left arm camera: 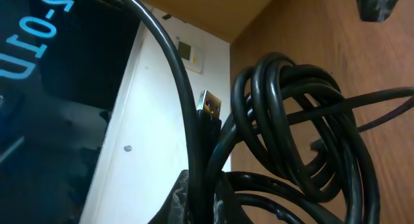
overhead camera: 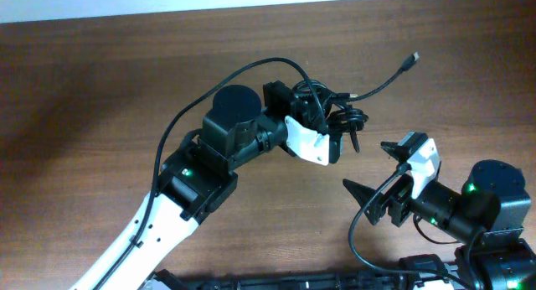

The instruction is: Untangle cables

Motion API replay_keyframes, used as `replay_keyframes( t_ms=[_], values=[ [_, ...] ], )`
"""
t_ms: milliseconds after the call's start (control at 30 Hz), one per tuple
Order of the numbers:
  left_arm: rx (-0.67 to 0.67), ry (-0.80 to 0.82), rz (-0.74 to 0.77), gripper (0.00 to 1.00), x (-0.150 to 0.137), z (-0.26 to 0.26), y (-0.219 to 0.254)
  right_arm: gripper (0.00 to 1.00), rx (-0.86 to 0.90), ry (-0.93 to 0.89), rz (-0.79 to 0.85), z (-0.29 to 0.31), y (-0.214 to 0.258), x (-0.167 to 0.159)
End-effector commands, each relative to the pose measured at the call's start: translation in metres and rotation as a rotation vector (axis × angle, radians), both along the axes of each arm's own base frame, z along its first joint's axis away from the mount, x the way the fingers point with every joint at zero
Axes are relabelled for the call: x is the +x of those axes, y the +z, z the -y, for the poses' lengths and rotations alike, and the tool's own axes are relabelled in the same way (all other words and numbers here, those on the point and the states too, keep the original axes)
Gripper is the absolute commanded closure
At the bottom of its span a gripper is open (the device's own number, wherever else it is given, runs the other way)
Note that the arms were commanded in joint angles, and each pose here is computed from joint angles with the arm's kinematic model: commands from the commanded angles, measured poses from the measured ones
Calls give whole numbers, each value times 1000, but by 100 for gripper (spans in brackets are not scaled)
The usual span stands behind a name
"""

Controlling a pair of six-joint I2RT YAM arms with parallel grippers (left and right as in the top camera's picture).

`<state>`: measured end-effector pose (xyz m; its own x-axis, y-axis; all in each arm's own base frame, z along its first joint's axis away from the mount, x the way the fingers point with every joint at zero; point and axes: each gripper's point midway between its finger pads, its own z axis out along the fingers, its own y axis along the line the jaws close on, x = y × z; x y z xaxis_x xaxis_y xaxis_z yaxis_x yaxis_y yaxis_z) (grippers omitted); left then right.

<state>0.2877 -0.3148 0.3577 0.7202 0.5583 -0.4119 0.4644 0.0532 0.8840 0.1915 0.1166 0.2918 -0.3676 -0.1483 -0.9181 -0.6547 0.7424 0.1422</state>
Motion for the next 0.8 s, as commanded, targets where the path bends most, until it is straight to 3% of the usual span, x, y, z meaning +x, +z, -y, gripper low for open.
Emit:
replay_keyframes(
  t_ms=[0,200,333,500,667,700,767],
  values=[
    [-11,-28,85,100,-6,-1,20,6,5,51,44,-6,12,-5],
    [46,-57,-19,100,-15,-2,-5,6,-61,-79,46,13,5,9],
    [29,-345,-144,100,-67,12,-16,6,-68,-98,44,16,4,11],
    [-1,-449,-159,100,-85,16,-11,7,-33,-42,39,7,7,5],
    [-42,-570,-162,100,-104,19,-1,50,11,43,38,-6,12,-5],
    [-47,-587,-162,100,-107,19,0,61,15,51,37,-7,12,-6],
    [-47,-587,-163,98,-107,19,0,96,15,50,37,-7,12,-6]
  ],
)
